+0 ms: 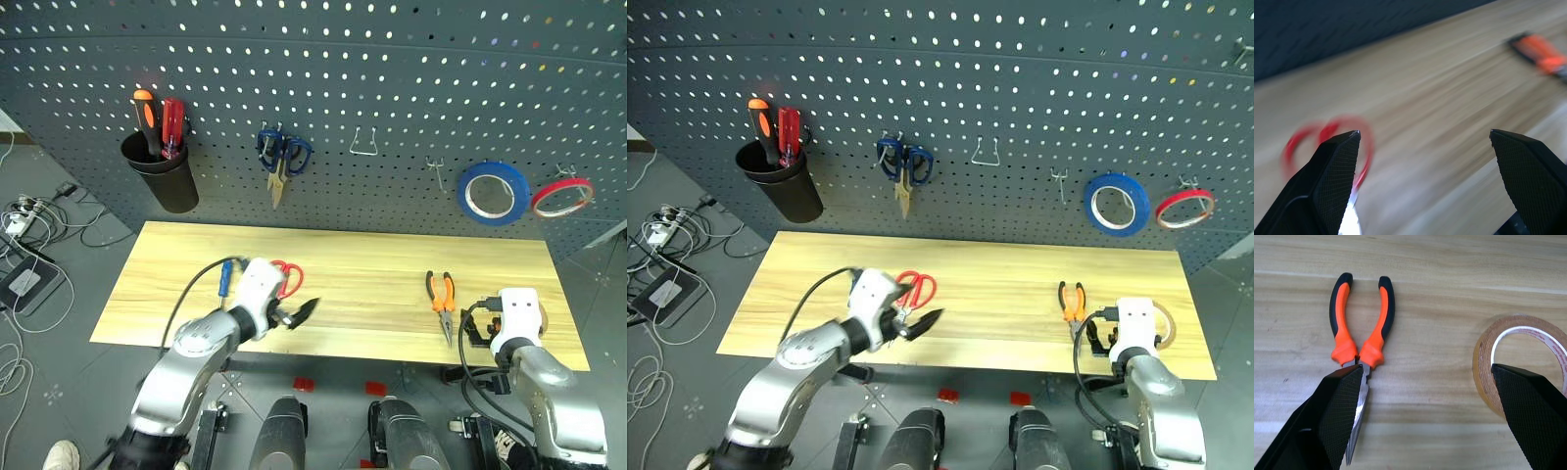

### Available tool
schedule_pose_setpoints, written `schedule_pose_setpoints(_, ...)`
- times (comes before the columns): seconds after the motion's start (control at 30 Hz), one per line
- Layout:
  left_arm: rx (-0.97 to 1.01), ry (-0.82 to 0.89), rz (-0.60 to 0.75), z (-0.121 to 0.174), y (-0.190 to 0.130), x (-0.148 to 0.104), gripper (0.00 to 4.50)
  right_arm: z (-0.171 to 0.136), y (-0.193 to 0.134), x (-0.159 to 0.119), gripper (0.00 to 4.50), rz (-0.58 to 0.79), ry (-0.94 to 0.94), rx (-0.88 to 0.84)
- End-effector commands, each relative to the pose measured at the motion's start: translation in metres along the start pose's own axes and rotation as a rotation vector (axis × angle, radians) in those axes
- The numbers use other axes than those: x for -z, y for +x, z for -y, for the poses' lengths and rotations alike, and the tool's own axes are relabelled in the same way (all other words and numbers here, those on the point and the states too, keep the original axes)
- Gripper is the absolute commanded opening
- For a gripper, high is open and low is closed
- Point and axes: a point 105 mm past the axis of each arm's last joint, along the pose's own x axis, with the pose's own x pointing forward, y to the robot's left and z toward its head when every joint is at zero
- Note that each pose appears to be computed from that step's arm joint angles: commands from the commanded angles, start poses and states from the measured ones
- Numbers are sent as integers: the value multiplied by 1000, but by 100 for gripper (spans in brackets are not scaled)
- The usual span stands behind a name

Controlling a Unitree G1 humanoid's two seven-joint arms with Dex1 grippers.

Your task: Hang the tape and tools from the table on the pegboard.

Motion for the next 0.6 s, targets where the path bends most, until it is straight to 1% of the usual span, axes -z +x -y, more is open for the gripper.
schedule_pose_setpoints(0.03, 257, 112, 85, 37, 25, -24, 446, 13, 3, -10, 450, 11, 6, 5)
schedule_pose_setpoints(0.13, 390, 170, 137, 56, 50, -36, 446, 16, 11, -19, 450, 16, 29, 4)
schedule_pose_setpoints(0.23, 425, 146, 153, 58, 69, -39, 446, 16, 15, -25, 450, 24, 31, 4)
schedule_pose_setpoints(0.37, 481, 185, 191, 63, 99, -46, 446, 15, 24, -33, 450, 29, 28, 8)
schedule_pose_setpoints(0.53, 545, 236, 221, 70, 115, -53, 446, 31, 29, -37, 450, 23, 63, 62)
schedule_pose_setpoints(0.6, 562, 247, 231, 72, 119, -55, 446, 35, 30, -36, 450, 19, 37, 72)
